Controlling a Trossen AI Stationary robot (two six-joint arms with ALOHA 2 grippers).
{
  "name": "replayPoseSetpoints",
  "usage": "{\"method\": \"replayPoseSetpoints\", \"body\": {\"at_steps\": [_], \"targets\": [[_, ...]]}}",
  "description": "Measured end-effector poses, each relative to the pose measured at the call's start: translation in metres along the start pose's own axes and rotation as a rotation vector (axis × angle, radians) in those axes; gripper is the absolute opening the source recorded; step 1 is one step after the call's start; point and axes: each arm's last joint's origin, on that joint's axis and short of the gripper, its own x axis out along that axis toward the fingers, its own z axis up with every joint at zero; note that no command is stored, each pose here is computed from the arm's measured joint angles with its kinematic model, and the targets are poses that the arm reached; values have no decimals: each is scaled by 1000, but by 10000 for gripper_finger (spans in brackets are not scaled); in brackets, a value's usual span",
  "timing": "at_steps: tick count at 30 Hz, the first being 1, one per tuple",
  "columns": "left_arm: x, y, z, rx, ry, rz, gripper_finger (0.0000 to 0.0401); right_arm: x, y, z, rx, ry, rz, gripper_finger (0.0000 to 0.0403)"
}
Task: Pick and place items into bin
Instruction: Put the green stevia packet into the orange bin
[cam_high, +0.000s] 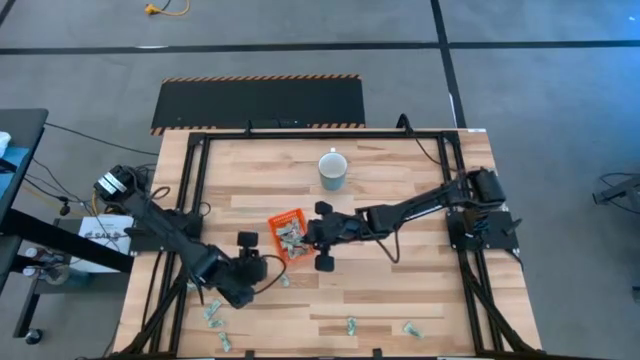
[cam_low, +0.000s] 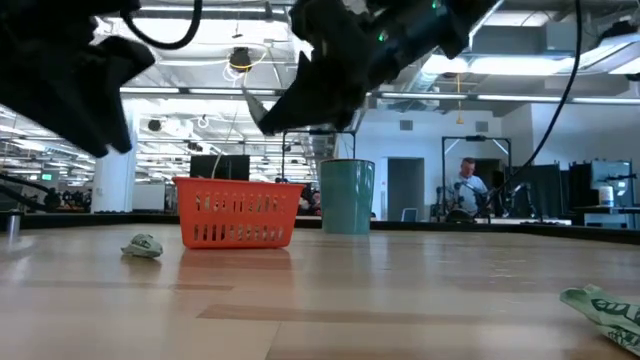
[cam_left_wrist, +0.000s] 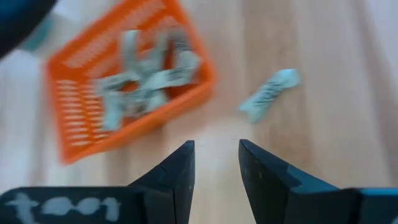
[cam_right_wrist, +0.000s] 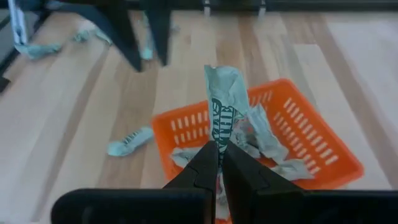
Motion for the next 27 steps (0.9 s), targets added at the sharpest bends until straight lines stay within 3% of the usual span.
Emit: {"method": "replayPoseSetpoints", "body": {"at_steps": [5, 9, 19, 27], "targets": [[9, -7, 2, 17, -84, -131, 114, -1, -8, 3, -22, -13, -19, 12], [8, -8, 6, 29, -126, -142, 114, -3, -13, 5, -29, -19, 14, 24], [14, -2, 11, -60, -112, -181, 114, 0, -19, 1, -21, 6, 14, 102], [16, 0, 11, -98, -76, -250, 138, -34, -28, 11, 15, 94, 11, 125]]}}
